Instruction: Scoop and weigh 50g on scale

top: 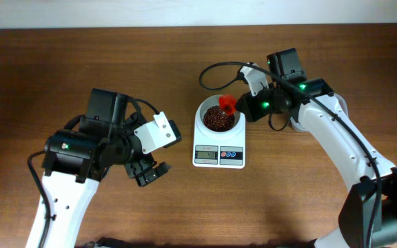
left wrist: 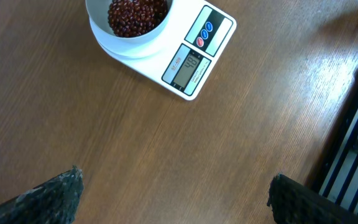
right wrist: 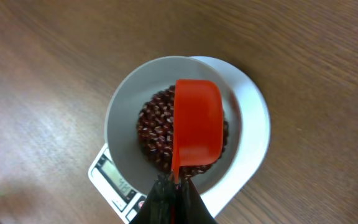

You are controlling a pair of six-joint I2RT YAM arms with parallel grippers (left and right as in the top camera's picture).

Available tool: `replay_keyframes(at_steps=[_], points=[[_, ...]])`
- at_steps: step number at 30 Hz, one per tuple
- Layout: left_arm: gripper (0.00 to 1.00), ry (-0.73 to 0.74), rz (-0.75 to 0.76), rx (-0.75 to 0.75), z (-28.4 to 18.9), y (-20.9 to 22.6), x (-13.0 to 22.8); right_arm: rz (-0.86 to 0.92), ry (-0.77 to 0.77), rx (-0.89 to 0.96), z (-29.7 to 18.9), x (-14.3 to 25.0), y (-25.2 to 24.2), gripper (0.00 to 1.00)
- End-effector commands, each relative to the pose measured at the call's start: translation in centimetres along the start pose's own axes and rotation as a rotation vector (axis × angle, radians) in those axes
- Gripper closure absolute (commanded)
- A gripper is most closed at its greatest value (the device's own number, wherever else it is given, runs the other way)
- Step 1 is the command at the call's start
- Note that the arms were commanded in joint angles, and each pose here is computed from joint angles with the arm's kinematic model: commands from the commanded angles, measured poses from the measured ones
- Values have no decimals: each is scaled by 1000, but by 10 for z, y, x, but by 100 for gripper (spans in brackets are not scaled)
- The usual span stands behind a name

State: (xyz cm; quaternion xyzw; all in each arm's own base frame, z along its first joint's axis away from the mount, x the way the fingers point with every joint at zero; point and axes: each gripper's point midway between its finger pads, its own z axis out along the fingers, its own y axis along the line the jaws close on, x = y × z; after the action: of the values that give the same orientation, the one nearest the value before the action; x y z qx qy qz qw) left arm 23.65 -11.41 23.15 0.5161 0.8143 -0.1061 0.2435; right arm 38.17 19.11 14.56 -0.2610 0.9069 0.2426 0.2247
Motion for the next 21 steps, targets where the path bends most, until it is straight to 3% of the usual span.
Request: replay_keyframes(at_steps=[1, 4, 7, 21], points=[[1, -16, 11, 7, -1, 0, -3, -29, -60, -89, -13, -15, 24, 96], [1, -16, 11, 7, -1, 0, -3, -68, -92, -148, -18, -21, 35, 96], [1, -16, 11, 7, -1, 0, -3, -39, -49, 117, -16, -15, -8, 96], [1, -16, 11, 7, -1, 0, -3, -55, -88, 63, -17, -24, 3, 96]])
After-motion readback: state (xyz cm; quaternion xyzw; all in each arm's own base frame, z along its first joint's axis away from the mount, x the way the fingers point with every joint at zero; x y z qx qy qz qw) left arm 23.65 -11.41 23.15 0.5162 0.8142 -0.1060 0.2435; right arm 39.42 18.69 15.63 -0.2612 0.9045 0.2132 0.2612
